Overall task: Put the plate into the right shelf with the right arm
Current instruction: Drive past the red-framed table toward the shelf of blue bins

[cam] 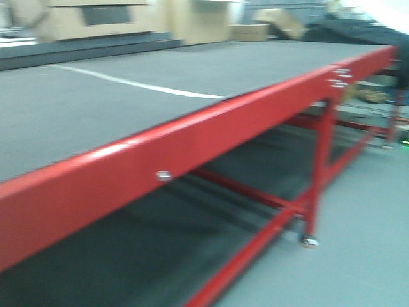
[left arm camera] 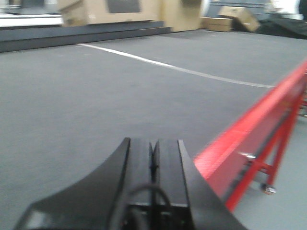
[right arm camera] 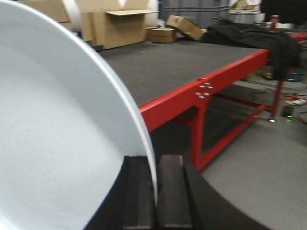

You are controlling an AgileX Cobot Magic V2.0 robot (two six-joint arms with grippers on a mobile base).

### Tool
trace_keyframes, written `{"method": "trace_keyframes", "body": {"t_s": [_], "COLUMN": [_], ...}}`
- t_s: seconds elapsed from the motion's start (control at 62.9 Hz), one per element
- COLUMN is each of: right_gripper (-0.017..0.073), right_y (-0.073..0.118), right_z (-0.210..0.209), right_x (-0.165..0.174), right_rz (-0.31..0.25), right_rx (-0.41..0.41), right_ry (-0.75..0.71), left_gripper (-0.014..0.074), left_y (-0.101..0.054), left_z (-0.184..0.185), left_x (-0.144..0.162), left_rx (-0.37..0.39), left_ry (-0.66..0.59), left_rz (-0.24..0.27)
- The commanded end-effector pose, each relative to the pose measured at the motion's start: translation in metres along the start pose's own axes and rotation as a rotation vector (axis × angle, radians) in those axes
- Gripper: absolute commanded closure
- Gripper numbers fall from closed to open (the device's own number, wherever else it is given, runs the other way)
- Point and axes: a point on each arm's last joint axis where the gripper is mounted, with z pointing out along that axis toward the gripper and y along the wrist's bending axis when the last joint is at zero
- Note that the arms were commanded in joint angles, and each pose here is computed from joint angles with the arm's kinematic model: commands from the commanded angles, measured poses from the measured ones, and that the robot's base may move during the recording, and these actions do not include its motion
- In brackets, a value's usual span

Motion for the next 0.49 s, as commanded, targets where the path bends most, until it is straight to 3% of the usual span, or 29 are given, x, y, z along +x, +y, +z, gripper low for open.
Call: {"method": "trace_keyframes", "body": {"t_s": [0.0, 0.477], "right_gripper": [0.0491, 0.0491], "right_y": [0.0011, 0.0011], "right_z": [-0.0022, -0.0022], "right_x": [-0.0187, -0.0187], "right_rz": [-0.013, -0.013], "right_rx": [-0.004, -0.004], "right_ry": [-0.124, -0.124], "left_gripper": [0.0722, 0.0722], "left_y": [0.0011, 0.0011], "left_z": [-0.0008, -0.0008], "left_x": [-0.0052, -0.0052], "left_rx": [-0.012, -0.012], "left_ry": [-0.089, -0.089], "left_rz": [-0.015, -0.015]}}
